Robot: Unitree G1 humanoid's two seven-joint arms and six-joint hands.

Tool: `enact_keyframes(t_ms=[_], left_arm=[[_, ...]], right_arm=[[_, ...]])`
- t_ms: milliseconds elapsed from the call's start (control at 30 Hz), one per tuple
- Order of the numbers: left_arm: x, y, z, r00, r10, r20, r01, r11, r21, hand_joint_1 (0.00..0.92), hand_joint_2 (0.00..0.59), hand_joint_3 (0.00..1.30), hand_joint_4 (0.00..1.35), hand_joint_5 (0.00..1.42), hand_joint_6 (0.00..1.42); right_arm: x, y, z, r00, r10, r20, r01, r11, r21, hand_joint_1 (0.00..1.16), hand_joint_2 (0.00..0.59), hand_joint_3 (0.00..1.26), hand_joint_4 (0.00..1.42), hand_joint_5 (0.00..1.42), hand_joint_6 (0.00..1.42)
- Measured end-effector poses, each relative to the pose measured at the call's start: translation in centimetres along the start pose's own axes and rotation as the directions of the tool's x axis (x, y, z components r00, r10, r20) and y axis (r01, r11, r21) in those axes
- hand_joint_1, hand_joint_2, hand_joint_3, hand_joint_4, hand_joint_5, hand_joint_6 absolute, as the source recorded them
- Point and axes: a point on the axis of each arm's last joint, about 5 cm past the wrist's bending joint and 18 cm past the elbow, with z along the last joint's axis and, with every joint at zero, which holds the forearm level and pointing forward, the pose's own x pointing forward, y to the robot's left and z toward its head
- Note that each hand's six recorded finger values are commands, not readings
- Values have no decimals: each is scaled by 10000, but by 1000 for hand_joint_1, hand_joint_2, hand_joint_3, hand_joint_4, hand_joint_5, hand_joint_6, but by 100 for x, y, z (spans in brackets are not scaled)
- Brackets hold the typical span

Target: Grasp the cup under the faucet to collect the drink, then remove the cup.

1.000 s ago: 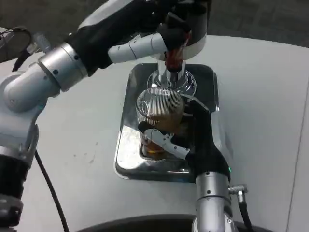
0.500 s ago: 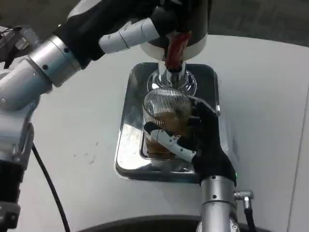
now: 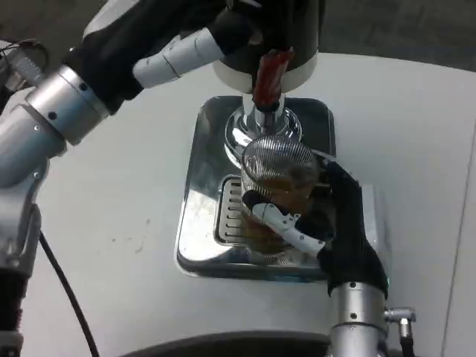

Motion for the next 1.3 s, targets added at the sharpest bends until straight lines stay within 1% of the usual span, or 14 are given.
enact_keyframes(t_ms=[200,333,433,600,633,767,800,867,933,1033,1133,1267,1300], left_arm=[[-67,-6,-20,9996,213,-188,-216,9996,-174,0,0,237,280,413,277],[-97,-11,-11,9989,418,-211,-423,9988,-227,0,0,237,283,413,279],[-110,-21,-12,9986,448,-267,-456,9985,-303,0,0,237,286,414,280],[-133,-33,14,9983,539,-215,-546,9981,-298,0,0,237,288,414,282],[-143,-29,24,9980,595,-212,-601,9978,-289,0,0,237,289,414,282],[-216,1,45,9959,858,-269,-865,9960,-243,0,0,237,289,414,283],[-251,21,59,9943,1017,-306,-1022,9946,-169,0,0,237,289,414,285],[-293,36,67,9928,1140,-369,-1146,9933,-129,0,0,237,289,414,289],[-370,47,70,9890,1398,-475,-1411,9897,-245,0,0,237,289,414,291],[-497,64,65,9813,1729,-851,-1756,9841,-254,0,0,237,289,414,294],[-578,81,76,9759,1920,-1034,-1950,9806,-191,0,0,246,289,420,298],[-702,82,84,9658,2271,-1255,-2314,9726,-207,0,0,249,292,426,299],[-759,72,86,9616,2363,-1397,-2410,9704,-178,0,0,249,292,427,299]], right_arm=[[-50,-86,-19,10000,-22,-7,22,9998,-188,760,251,615,671,679,416],[-97,-160,-28,9999,-100,21,100,9996,-280,760,251,617,680,689,419],[-116,-186,-32,9999,-131,37,133,9993,-343,760,251,630,688,701,421],[-173,-237,-39,10000,-77,27,78,9993,-358,760,251,635,692,707,427],[-198,-255,-40,10000,-41,11,41,9993,-360,760,251,636,693,708,428],[-238,-281,-50,10000,-33,-37,31,9991,-429,760,251,644,697,718,431],[-258,-296,-51,10000,-3,-55,0,9989,-474,760,251,645,697,718,431],[-270,-305,-52,10000,-4,-79,0,9988,-494,760,251,645,697,719,431],[-292,-322,-54,9999,22,-100,-27,9986,-533,760,251,646,705,719,440],[-329,-361,-47,9999,78,-66,-82,9982,-592,760,251,653,714,732,444],[-360,-397,-35,10000,70,0,-70,9978,-652,760,251,655,715,734,444],[-416,-434,-36,9999,114,-110,-121,9978,-656,760,251,666,723,737,445],[-425,-440,-35,9998,157,-117,-164,9977,-660,760,251,667,724,739,445]])
